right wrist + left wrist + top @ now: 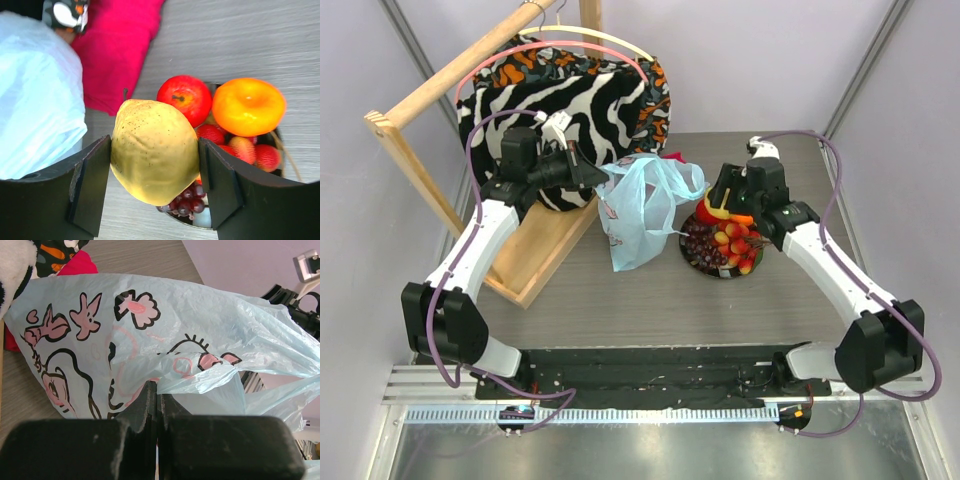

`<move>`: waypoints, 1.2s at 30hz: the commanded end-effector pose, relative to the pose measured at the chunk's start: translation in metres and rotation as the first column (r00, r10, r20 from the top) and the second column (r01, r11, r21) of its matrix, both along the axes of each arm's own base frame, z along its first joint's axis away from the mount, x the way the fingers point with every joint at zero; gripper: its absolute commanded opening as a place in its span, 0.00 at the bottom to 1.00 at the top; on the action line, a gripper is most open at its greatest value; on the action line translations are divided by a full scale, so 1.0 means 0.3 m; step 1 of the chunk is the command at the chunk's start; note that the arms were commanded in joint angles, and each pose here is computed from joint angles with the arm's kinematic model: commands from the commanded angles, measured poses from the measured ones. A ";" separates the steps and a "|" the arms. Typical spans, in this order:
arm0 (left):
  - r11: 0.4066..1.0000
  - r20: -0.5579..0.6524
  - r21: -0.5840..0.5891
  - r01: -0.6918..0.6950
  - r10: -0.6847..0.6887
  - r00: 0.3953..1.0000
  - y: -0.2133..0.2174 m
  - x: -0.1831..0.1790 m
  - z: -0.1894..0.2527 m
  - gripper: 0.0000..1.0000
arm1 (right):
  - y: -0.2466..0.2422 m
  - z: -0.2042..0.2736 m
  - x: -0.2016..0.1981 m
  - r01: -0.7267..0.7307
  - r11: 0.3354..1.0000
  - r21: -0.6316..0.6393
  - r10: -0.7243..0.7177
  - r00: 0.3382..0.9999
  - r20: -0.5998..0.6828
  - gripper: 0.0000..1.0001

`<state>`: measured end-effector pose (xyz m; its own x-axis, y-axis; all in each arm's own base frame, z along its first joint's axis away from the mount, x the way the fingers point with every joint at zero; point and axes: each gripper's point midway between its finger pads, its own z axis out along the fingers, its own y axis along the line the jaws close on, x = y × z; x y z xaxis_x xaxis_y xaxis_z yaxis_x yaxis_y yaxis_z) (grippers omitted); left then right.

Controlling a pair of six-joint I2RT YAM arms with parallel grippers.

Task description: Place the fruits into the plastic bag

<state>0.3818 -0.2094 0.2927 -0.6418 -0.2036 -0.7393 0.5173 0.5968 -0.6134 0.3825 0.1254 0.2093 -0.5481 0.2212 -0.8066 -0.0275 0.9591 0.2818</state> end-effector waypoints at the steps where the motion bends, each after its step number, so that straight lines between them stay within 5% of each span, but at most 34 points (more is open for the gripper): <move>1: 1.000 0.065 -0.010 -0.002 0.002 0.998 0.013 -0.015 0.068 0.00 | -0.090 0.069 -0.001 0.094 0.994 -0.049 -0.091 0.994 0.062 0.05; 15: 1.000 0.069 -0.005 -0.003 0.004 0.998 0.015 -0.015 0.069 0.00 | -0.114 0.589 -0.066 0.078 0.992 0.102 -0.115 0.894 0.432 0.01; 22: 1.000 0.066 -0.010 0.006 -0.006 0.998 0.011 -0.019 0.071 0.00 | 0.051 0.819 -0.061 -0.163 0.959 0.234 -0.013 0.794 0.608 0.01; 36: 1.000 0.065 -0.008 0.007 -0.006 0.998 0.012 -0.020 0.069 0.00 | 0.626 0.748 -0.149 -0.582 0.807 0.094 0.446 0.707 0.549 0.01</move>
<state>0.3812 -0.2093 0.2933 -0.6403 -0.2020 -0.7411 0.5198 0.5964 -0.6117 0.3625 0.2956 0.4073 -0.2293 0.2709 -0.9349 -0.5945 0.7215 0.3549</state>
